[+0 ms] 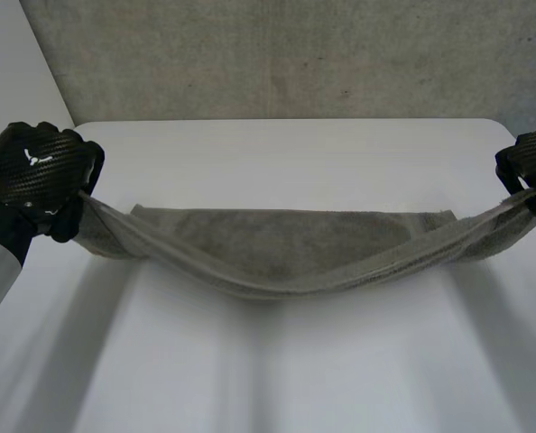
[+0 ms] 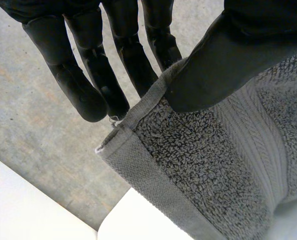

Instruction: Fold the towel.

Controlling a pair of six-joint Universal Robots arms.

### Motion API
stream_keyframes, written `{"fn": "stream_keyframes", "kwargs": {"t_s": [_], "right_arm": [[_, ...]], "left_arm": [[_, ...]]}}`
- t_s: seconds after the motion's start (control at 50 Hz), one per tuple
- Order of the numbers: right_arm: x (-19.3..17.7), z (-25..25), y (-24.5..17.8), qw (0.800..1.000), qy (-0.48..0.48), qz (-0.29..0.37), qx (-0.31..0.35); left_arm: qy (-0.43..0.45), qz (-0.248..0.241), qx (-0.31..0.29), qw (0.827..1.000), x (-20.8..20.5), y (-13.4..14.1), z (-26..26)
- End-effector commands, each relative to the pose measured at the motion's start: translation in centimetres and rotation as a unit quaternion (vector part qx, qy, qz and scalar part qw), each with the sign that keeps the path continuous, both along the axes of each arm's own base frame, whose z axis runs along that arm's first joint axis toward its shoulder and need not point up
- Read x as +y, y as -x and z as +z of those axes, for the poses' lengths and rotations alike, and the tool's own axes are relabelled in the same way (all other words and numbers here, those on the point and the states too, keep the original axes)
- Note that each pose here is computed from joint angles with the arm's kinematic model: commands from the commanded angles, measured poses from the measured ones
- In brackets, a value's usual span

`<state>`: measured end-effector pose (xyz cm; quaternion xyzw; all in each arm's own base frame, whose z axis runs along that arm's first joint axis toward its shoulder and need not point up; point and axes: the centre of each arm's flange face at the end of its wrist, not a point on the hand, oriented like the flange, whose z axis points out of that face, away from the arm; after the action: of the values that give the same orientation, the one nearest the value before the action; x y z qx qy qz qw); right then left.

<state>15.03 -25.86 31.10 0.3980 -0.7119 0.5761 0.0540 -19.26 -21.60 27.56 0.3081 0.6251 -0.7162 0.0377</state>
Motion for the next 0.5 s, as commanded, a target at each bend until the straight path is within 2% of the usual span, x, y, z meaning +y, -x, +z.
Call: {"fn": "stream_keyframes", "kwargs": {"t_s": [0.02, 0.18, 0.36, 0.5], "right_arm": [[-4.2, -3.4, 0.1, 0.999, -0.054, 0.001, -0.001], [-9.3, -7.0, 0.6, 0.996, -0.080, -0.033, 0.014], [-13.8, -10.5, -1.2, 0.998, -0.010, -0.064, 0.003], [-16.3, -13.7, -2.9, 0.997, 0.055, -0.061, -0.009]], "left_arm": [[-0.062, -0.002, -0.031, 0.998, -3.6, 0.7, -4.3], [-0.087, -0.011, -0.098, 0.991, -8.3, 2.0, -9.1], [-0.075, -0.030, -0.101, 0.992, -13.4, 4.9, -12.2], [-0.062, -0.017, -0.101, 0.993, -15.7, 6.1, -13.5]]}}
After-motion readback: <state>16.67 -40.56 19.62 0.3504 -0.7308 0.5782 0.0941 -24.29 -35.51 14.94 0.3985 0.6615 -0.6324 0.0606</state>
